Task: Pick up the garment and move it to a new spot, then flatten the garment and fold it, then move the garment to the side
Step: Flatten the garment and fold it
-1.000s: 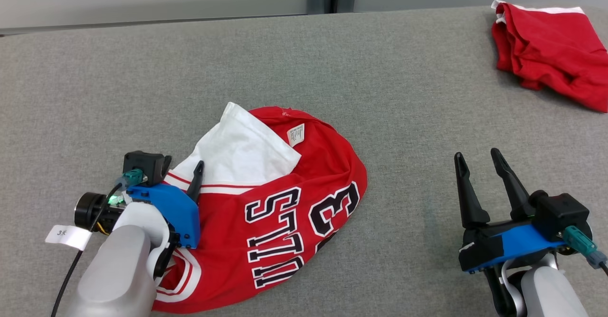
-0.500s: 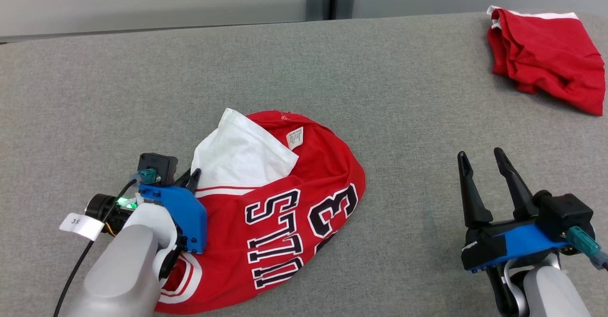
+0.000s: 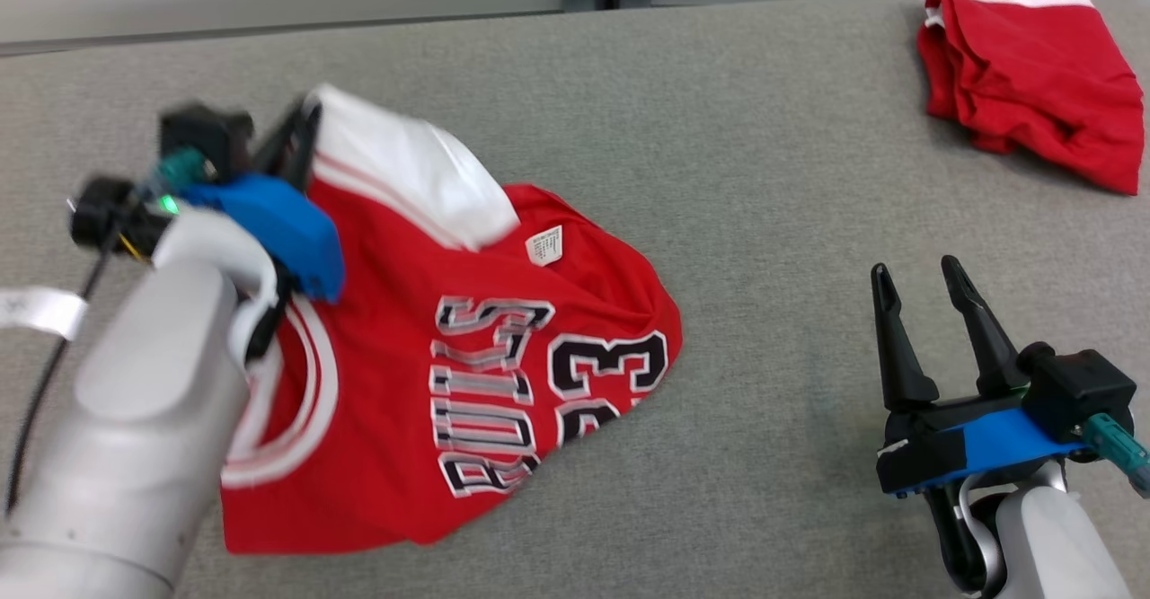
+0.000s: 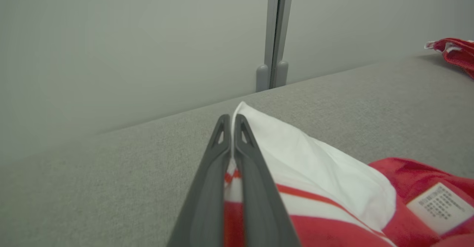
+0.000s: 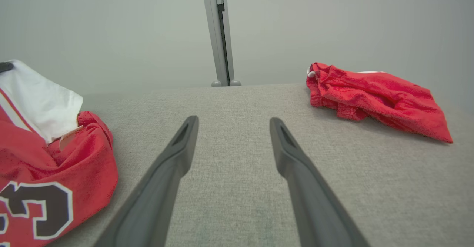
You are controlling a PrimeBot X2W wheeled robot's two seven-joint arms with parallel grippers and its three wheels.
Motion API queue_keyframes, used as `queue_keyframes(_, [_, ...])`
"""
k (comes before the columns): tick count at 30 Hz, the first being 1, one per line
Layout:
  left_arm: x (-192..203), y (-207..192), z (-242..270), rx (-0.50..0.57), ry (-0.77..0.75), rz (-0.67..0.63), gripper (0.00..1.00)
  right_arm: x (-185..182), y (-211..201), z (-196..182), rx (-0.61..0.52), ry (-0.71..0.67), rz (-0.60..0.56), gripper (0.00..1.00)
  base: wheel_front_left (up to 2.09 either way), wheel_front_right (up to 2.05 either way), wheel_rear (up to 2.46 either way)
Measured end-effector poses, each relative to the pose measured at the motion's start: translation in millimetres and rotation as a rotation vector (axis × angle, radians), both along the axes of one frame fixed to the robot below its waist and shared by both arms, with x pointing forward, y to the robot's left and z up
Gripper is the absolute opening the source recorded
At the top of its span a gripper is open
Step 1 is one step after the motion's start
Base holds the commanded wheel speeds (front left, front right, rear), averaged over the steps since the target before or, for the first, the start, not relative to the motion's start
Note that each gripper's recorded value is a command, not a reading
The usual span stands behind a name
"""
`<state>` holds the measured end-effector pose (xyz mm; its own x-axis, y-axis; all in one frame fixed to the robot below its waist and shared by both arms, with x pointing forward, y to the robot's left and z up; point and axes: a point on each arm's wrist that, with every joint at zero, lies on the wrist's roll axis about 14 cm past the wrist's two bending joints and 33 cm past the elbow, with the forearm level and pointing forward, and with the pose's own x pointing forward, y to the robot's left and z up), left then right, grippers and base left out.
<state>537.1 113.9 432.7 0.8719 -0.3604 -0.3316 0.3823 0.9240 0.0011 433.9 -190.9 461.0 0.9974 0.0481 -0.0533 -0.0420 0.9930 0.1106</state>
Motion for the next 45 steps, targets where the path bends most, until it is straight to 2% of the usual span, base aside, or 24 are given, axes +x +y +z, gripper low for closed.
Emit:
queue_keyframes(6, [63.8, -9.6, 77.0, -0.024, -0.229, -0.003, 0.0, -1.6, -21.6, -2.9, -0.014, 0.004, -0.058, 1.0, 0.0, 0.0, 0.0])
queue_keyframes(11, [95.7, -22.6, 133.1, -0.038, -0.384, -0.024, 0.0, -8.5, -38.3, -6.4, -0.021, 0.012, -0.108, 1.0, 0.0, 0.0, 0.0])
queue_keyframes(17, [111.0, -32.2, 194.0, -0.053, -0.54, -0.042, 0.0, -11.5, -45.8, -6.7, -0.023, 0.011, -0.131, 1.0, 0.0, 0.0, 0.0])
queue_keyframes(23, [107.4, -29.1, 232.6, -0.062, -0.647, -0.042, 0.0, -7.9, -40.0, -2.7, -0.019, -0.005, -0.115, 1.0, 0.0, 0.0, 0.0])
queue_keyframes(27, [90.8, -33.8, 219.1, -0.062, -0.628, -0.066, 0.0, -5.1, -29.6, 1.0, -0.012, -0.018, -0.088, 1.0, 0.0, 0.0, 0.0])
queue_keyframes(33, [48.9, -34.3, 160.6, -0.067, -0.518, -0.088, 0.0, -6.1, -16.4, 6.0, -0.001, -0.032, -0.051, 1.0, 0.0, 0.0, 0.0])
queue_keyframes(40, [-26.1, -29.0, 80.9, -0.093, -0.344, -0.072, 0.0, -6.9, -2.5, 11.5, -0.002, -0.042, -0.004, 1.0, 0.0, 0.0, 0.0])
queue_keyframes(45, [-77.6, -22.2, 46.1, -0.121, -0.255, -0.036, 0.0, -7.0, 10.2, 15.8, 0.004, -0.048, 0.032, 1.0, 0.0, 0.0, 0.0])
